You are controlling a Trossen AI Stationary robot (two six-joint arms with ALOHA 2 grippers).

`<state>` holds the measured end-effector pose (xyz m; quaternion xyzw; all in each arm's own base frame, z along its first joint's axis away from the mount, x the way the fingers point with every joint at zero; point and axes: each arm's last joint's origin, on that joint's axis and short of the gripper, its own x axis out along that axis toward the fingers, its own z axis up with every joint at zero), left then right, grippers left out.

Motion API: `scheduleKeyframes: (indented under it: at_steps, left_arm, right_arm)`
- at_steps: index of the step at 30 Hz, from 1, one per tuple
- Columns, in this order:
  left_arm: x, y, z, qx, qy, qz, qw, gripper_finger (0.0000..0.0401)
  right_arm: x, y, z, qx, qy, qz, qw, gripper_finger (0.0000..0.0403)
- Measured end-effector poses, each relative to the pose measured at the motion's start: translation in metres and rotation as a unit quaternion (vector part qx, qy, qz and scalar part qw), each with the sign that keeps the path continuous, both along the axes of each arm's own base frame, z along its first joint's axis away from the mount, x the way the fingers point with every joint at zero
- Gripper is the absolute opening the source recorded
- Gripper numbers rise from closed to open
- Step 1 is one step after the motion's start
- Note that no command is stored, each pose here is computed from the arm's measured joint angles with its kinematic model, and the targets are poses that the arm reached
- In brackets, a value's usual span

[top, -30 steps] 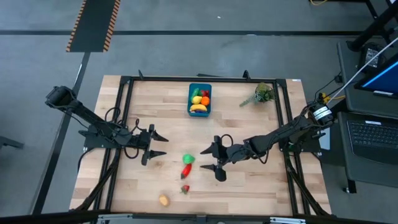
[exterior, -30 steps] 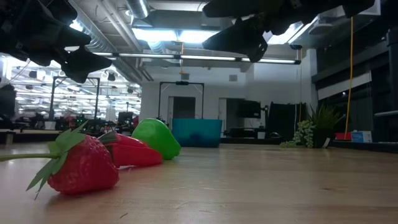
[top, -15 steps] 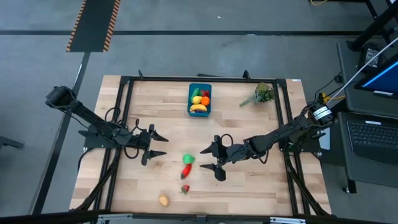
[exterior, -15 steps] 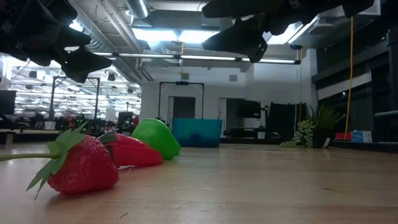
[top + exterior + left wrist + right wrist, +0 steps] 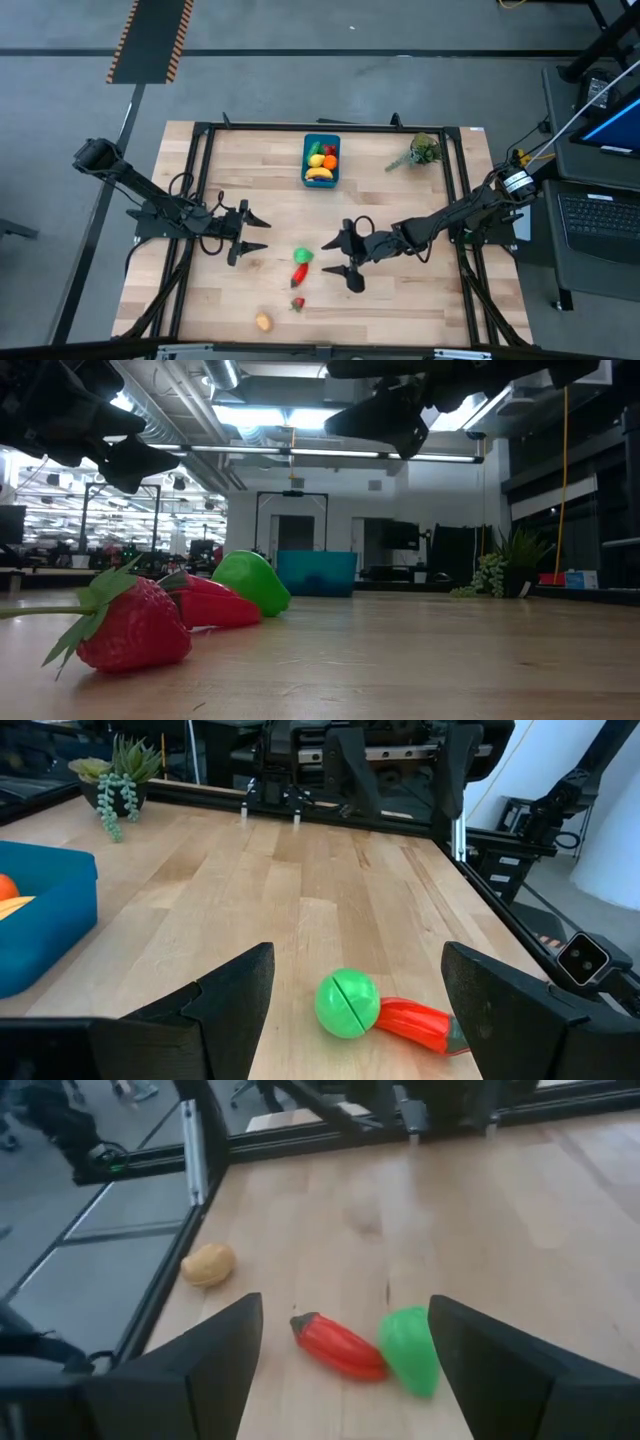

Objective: Pick and placing Produce into tupperware
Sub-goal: Put the pear into the blue bin

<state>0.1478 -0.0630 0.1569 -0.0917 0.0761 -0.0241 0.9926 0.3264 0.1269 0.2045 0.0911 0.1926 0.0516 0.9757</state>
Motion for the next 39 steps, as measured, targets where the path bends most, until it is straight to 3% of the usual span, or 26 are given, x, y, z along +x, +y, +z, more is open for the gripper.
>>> scheduleKeyframes:
  at_steps: [5, 10, 14, 20, 39]
  left_arm:
    - [0.0, 0.0, 0.0, 0.0, 0.0, 0.0, 1.0, 0.028]
    - [0.0, 0.0, 0.0, 0.0, 0.0, 0.0, 1.0, 0.028]
    - [0.0, 0.0, 0.0, 0.0, 0.0, 0.0, 1.0, 0.028]
    - [0.0, 0.0, 0.0, 0.001, 0.001, 0.0, 1.0, 0.028]
    - [-0.001, 0.0, -0.005, 0.01, 0.024, 0.001, 1.0, 0.028]
  right_arm:
    - [0.005, 0.004, 0.011, -0.041, 0.005, 0.038, 0.998, 0.0287]
    - [0.014, 0.003, 0.031, -0.096, 0.062, 0.057, 0.992, 0.0287]
    - [0.021, -0.005, 0.05, -0.096, 0.1, 0.064, 0.988, 0.0287]
    - [0.031, -0.02, 0.064, -0.087, 0.097, 0.08, 0.988, 0.0287]
    - [0.072, -0.069, 0.0, -0.048, 0.171, 0.131, 0.975, 0.0287]
